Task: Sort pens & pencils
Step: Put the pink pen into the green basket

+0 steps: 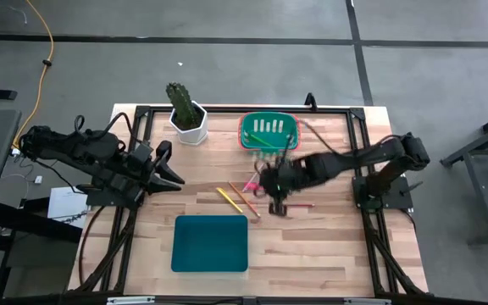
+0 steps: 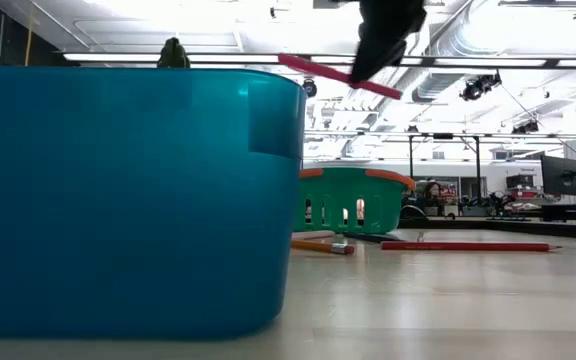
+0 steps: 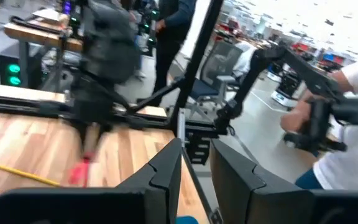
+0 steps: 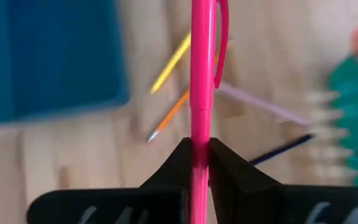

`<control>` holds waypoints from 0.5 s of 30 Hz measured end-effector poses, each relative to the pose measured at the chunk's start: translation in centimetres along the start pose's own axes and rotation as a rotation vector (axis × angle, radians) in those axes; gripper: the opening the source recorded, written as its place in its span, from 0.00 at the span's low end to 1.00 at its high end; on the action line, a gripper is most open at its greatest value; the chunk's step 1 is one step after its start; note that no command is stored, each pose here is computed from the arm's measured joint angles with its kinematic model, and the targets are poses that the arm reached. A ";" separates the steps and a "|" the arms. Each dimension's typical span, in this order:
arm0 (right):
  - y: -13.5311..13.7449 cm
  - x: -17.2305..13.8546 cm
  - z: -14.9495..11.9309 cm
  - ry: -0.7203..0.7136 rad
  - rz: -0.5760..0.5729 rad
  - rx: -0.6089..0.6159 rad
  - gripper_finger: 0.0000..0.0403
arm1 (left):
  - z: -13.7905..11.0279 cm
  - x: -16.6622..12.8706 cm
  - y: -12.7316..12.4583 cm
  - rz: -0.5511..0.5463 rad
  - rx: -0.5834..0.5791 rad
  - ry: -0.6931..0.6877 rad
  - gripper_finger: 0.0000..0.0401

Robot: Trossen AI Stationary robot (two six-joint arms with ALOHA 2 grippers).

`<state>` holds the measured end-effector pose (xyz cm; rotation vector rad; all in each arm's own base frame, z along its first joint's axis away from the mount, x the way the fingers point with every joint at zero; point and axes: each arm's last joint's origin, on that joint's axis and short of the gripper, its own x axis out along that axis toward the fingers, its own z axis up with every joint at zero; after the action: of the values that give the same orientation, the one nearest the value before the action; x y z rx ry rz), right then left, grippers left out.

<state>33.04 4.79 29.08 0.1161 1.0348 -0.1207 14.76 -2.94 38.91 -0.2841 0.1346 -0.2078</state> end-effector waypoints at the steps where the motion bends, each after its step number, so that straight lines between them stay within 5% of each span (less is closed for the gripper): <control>1: -0.9 -0.1 0.5 -0.013 -0.011 0.027 0.03 | 0.0 0.0 0.0 -0.007 0.000 0.006 0.18; 15: -11.9 -2.3 3.2 -0.064 -0.182 0.288 0.03 | -0.6 0.0 0.1 0.001 0.109 0.070 0.18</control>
<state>32.76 -7.31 32.21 0.2775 0.9584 -0.4368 14.66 -2.97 38.26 -0.1686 0.1923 -0.2239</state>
